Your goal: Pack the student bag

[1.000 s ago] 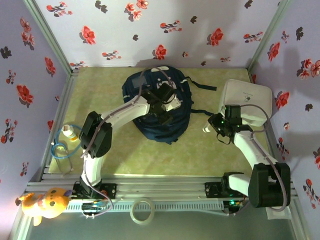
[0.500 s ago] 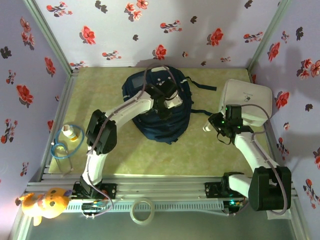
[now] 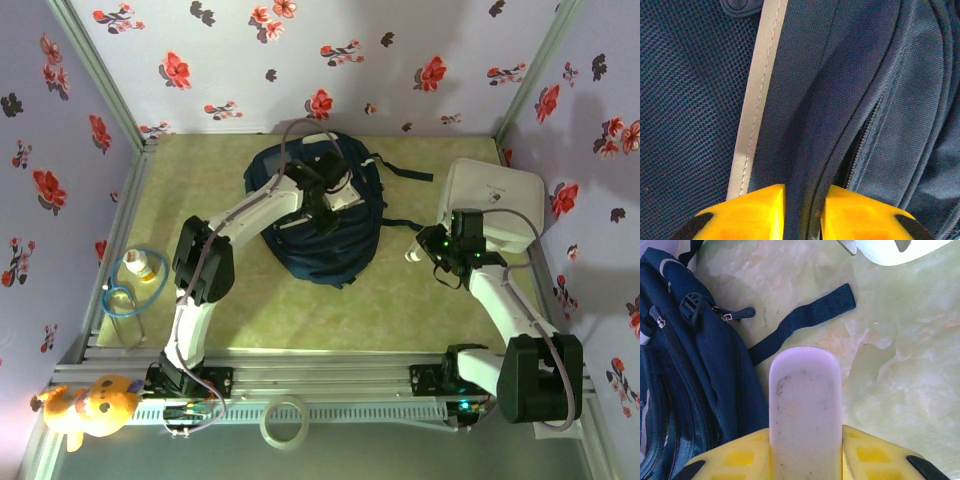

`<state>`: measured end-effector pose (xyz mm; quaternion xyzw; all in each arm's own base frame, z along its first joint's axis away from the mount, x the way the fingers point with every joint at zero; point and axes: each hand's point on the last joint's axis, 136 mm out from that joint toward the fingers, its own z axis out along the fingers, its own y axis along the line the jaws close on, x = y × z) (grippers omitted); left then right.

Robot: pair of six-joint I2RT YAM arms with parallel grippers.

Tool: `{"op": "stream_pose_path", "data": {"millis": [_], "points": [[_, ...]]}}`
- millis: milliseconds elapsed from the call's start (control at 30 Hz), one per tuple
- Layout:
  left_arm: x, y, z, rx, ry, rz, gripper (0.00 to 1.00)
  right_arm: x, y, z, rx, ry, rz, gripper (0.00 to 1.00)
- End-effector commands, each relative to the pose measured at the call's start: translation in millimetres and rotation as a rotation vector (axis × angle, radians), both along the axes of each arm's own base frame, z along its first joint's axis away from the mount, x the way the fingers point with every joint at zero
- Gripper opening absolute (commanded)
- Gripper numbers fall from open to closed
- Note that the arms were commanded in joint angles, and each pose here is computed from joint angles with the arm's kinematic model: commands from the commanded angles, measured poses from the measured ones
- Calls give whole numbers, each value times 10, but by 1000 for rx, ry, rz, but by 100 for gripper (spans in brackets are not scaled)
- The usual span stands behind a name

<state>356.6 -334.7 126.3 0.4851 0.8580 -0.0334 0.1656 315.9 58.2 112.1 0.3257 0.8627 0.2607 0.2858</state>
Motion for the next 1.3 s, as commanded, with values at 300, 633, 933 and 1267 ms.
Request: {"op": "stream_pose_path", "data": {"millis": [300,633,933,1267], "points": [[-6,-121,833,-230,-136,34,0,136,510,365,140,-186,112,30],[-39,-271,1617,-479,-294,85,0,108,1160,985,229,-410,252,31],[-3,-338,1895,-585,-327,133,0,151,1629,1049,267,-416,259,32],[90,-259,2011,-634,-305,220,0,503,1814,1115,375,-387,141,32]]}}
